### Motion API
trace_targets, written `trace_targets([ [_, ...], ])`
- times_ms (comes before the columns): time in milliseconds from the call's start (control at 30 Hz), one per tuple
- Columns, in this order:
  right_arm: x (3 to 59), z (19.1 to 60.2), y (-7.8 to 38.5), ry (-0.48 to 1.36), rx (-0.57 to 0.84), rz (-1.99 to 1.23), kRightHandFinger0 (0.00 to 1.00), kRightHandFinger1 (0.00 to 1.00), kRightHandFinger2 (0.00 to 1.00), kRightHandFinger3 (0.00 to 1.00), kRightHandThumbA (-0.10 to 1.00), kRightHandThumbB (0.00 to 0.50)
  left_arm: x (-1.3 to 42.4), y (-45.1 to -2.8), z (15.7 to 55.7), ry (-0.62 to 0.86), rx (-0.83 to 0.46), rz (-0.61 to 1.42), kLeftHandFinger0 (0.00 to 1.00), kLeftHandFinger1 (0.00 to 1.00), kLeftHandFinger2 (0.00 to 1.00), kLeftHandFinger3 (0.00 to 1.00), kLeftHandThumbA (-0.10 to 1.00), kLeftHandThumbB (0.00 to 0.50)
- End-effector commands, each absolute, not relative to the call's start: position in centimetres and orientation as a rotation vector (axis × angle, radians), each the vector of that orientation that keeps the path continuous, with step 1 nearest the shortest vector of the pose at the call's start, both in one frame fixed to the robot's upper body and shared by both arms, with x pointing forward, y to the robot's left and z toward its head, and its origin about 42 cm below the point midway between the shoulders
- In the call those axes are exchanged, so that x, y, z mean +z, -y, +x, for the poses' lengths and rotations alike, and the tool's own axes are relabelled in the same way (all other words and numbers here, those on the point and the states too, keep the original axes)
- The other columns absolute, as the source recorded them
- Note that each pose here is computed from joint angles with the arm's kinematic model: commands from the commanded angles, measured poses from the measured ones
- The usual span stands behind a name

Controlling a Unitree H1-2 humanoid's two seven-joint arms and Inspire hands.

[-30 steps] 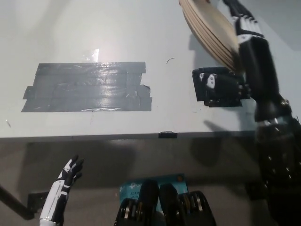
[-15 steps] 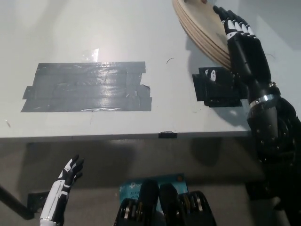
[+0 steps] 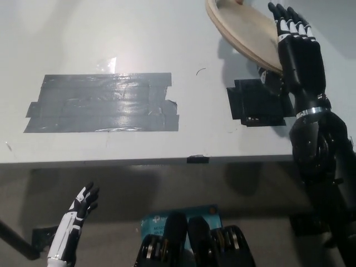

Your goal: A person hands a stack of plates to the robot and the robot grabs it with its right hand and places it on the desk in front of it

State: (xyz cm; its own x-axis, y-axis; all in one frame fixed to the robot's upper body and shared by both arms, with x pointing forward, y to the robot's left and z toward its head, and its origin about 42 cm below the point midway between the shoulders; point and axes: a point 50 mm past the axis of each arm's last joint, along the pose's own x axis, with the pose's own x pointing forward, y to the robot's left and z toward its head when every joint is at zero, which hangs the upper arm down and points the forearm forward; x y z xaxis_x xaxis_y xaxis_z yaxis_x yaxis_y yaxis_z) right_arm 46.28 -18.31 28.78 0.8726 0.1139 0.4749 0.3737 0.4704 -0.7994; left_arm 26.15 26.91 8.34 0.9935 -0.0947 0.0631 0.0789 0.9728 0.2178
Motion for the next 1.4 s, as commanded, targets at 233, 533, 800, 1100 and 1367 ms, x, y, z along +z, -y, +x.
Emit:
trace_targets([
  [233,33.4,46.4,17.4,0.875,-0.357,-0.912,0.0,0.0,0.18,0.14,1.0,0.019,9.6,-26.6,26.9,0.143,-0.118,0.233,1.0,1.0,1.0,1.0,1.0,0.236],
  [533,34.8,45.1,18.3,0.988,-0.393,-0.829,0.0,0.0,0.14,0.11,0.9,0.0,9.5,-26.7,26.9,0.136,-0.114,0.237,1.0,1.0,1.0,1.0,1.0,0.228],
  [800,37.1,44.4,19.9,1.048,-0.413,-0.803,0.0,0.0,0.23,0.15,0.72,0.002,9.6,-26.7,27.1,0.143,-0.118,0.243,1.0,1.0,1.0,1.0,1.0,0.224],
  [1100,33.1,46.3,20.8,0.966,-0.348,-1.042,0.0,0.0,0.22,0.13,0.75,0.008,9.6,-26.8,27.1,0.141,-0.126,0.242,1.0,1.0,1.0,1.0,1.0,0.21],
  [1367,27.6,49.5,19.8,0.907,-0.196,-1.315,0.0,0.0,0.09,0.07,0.65,0.014,9.6,-26.7,27.3,0.139,-0.127,0.239,1.0,1.0,1.0,1.0,1.0,0.209],
])
